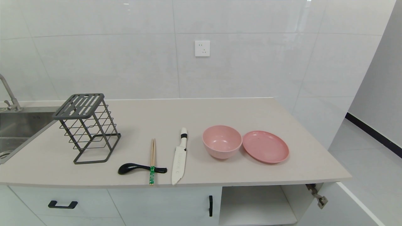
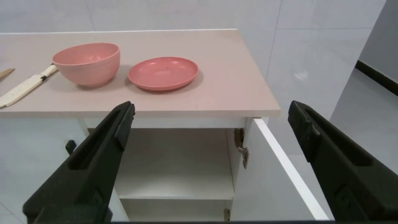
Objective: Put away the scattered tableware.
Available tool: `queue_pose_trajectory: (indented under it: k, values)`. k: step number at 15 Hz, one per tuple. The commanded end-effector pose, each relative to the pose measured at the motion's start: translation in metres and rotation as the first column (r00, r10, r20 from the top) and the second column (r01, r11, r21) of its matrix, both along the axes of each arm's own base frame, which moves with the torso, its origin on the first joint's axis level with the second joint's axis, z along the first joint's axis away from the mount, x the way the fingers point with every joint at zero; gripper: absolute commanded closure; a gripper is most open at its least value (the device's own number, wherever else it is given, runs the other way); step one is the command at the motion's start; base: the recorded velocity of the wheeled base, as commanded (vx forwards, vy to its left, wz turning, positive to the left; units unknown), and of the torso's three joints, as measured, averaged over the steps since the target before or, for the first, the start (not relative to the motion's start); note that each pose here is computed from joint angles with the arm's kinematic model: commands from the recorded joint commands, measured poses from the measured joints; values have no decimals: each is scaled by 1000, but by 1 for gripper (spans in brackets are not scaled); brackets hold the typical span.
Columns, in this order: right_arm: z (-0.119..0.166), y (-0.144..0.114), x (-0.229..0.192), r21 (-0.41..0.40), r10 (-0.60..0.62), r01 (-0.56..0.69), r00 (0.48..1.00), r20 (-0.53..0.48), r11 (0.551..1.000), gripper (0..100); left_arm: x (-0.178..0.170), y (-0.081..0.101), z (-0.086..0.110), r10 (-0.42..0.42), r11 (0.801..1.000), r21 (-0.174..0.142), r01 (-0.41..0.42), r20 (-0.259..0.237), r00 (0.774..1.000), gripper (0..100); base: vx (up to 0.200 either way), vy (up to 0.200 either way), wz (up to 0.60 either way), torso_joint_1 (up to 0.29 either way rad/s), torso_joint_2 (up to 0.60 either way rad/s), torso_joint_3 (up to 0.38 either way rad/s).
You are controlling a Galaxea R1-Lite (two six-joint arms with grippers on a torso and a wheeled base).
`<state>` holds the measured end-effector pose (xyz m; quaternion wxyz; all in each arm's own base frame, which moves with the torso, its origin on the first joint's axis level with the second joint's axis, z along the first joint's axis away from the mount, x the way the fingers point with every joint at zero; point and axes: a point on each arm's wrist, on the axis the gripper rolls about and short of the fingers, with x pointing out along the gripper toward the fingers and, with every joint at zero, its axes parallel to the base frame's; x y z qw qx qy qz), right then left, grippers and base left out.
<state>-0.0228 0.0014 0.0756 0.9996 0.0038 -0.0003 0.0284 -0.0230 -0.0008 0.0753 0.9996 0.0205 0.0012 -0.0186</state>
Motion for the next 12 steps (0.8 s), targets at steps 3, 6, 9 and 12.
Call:
queue_pose_trajectory:
  k: [3, 6, 9, 12]
  values:
    - [0, 0, 0, 0, 0, 0, 1000, 1, 1000, 0, 0, 0, 0, -1, 1000, 0, 1, -1, 1000, 0, 0, 0, 0, 0, 0, 0]
    - [0, 0, 0, 0, 0, 0, 1000, 1, 1000, 0, 0, 0, 0, 0, 1000, 0, 0, -1, 1000, 0, 0, 0, 0, 0, 0, 0]
    - [0, 0, 0, 0, 0, 0, 1000, 1, 1000, 0, 0, 0, 0, 0, 1000, -1, 0, -1, 1000, 0, 0, 0, 0, 0, 0, 0]
    - [0, 0, 0, 0, 0, 0, 1000, 1, 1000, 0, 0, 0, 0, -1, 1000, -1, 1, -1, 1000, 0, 0, 0, 0, 0, 0, 0]
